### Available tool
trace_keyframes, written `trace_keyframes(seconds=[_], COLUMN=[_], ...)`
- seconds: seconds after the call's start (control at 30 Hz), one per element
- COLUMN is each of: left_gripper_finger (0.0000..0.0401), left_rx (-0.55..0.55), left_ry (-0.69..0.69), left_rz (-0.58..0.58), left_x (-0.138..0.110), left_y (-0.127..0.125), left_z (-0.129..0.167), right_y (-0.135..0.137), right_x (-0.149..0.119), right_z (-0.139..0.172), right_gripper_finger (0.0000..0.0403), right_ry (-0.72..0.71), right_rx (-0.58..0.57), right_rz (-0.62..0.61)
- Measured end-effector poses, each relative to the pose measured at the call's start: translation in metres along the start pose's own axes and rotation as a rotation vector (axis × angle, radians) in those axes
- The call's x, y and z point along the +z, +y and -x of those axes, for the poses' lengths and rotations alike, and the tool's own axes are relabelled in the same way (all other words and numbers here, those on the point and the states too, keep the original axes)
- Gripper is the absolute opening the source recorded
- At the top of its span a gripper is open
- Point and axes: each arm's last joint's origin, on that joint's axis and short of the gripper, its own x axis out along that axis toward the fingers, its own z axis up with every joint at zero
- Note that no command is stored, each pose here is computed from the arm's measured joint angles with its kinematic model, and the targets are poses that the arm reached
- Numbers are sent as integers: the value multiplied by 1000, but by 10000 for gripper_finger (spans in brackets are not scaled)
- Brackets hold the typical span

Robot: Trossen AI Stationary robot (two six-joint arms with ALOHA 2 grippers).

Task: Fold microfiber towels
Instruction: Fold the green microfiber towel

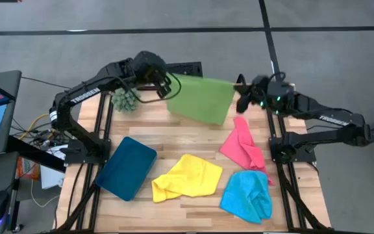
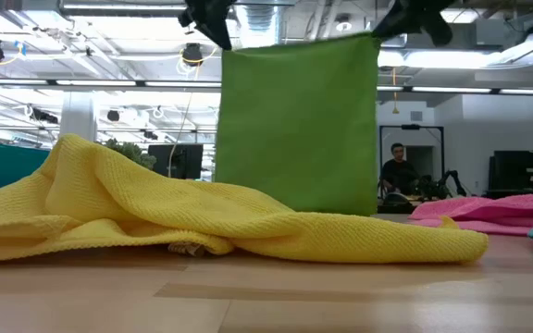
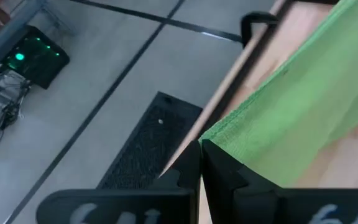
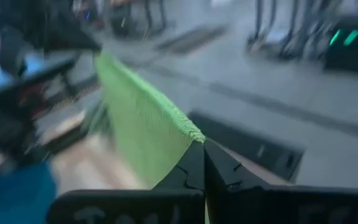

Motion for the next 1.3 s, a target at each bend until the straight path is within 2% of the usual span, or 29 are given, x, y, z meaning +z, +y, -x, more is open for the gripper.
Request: trace_keyframes(seconds=[0.17,0.27,0.43,0.57,0.67,0.77,0.97,1.17,1.3], left_gripper_finger=[0,0,0,0,0,0,0,0,0], left_rx=[74,104,174,225,241,225,109,-7,-64], left_ry=[-84,-151,-242,-287,-295,-253,-118,69,126], left_rz=[43,62,13,-2,4,-18,-36,-34,-24], left_x=[5,9,14,17,17,13,-9,-49,-71], left_y=[29,49,74,89,94,92,70,28,0], left_z=[-18,-22,-24,-24,-23,-25,-46,-74,-73], right_y=[-16,-28,-45,-55,-55,-55,-53,-39,-26], right_x=[33,46,70,93,101,97,63,19,-17], right_z=[-20,-40,-67,-72,-71,-71,-80,-81,-69], right_gripper_finger=[13,14,12,14,14,12,15,13,13], right_ry=[-97,-104,-133,-181,-195,-146,160,327,418], right_rx=[-80,-119,-199,-250,-256,-250,-208,-109,-52], right_rz=[74,116,223,265,295,305,304,257,227])
